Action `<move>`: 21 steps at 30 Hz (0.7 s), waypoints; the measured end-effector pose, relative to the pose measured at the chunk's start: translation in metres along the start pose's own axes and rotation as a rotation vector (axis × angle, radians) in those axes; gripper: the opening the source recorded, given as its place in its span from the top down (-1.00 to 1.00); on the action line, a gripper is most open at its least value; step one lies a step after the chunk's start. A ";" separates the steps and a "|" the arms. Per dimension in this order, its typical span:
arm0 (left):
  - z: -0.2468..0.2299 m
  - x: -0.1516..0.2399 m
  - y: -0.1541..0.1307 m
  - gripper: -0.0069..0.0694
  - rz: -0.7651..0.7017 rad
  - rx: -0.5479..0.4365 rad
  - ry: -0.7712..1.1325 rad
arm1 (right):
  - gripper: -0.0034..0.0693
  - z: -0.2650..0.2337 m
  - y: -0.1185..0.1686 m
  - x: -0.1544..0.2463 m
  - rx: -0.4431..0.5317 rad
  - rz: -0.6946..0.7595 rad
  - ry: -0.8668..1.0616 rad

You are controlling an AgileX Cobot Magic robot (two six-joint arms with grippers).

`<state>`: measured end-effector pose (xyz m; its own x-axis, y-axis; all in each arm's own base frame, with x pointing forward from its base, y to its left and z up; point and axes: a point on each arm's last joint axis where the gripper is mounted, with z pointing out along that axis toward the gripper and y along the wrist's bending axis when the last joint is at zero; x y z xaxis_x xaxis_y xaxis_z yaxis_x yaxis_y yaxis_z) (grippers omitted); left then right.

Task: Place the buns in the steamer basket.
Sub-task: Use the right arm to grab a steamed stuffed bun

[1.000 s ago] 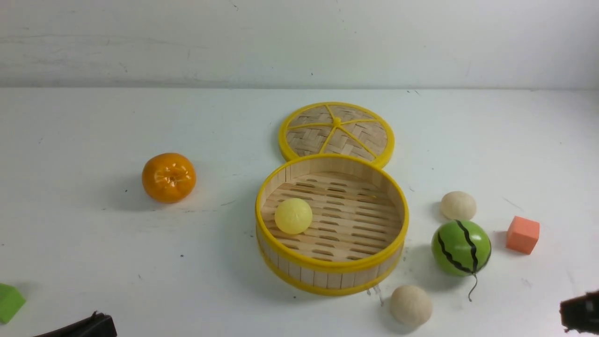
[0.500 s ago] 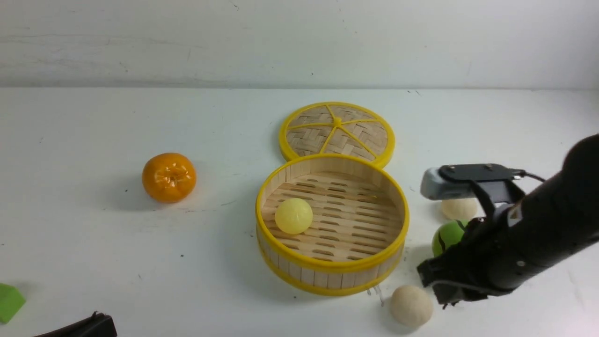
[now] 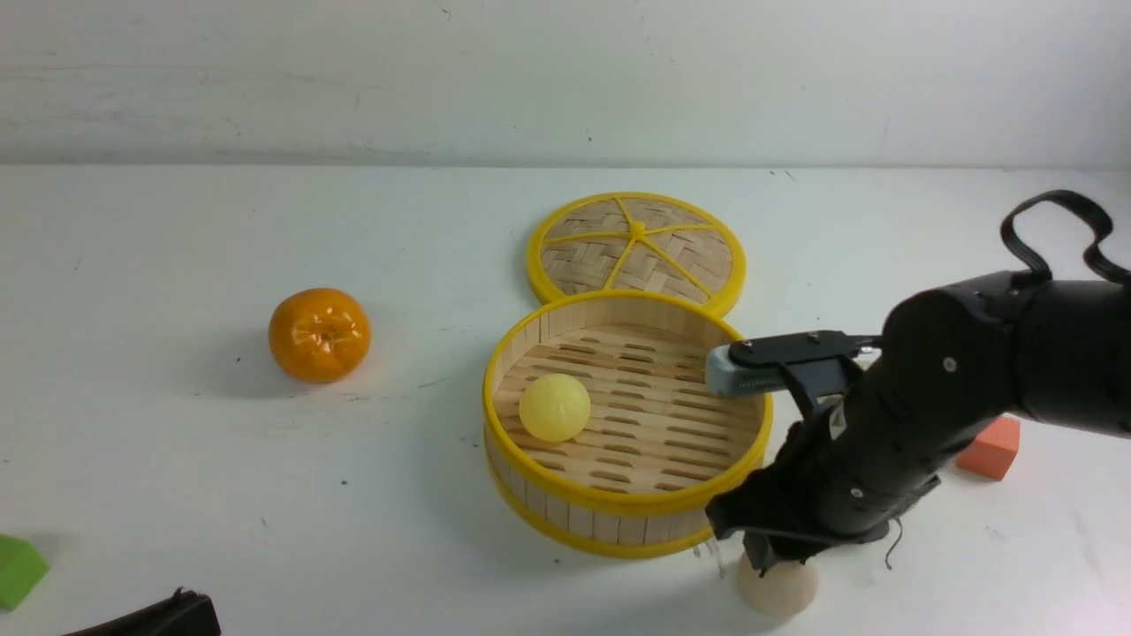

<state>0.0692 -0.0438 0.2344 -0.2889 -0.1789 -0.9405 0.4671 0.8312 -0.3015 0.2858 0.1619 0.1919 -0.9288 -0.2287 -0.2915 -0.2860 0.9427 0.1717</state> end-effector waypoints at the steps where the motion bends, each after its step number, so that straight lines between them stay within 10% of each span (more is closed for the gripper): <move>1: 0.000 0.000 0.000 0.85 0.000 0.000 0.000 | 0.16 0.003 -0.001 0.000 0.005 0.000 0.005; 14: 0.000 0.000 0.000 0.82 0.000 0.000 0.000 | 0.38 0.007 -0.004 -0.004 0.012 0.005 -0.019; 21: 0.000 0.000 0.000 0.81 0.000 0.000 0.000 | 0.90 0.007 -0.004 -0.002 0.015 -0.020 0.005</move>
<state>0.0692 -0.0438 0.2344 -0.2889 -0.1789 -0.9405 0.4671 0.8312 -0.3015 0.2905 0.1605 0.1857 -0.9240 -0.2490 -0.2903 -0.3014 0.9413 0.1518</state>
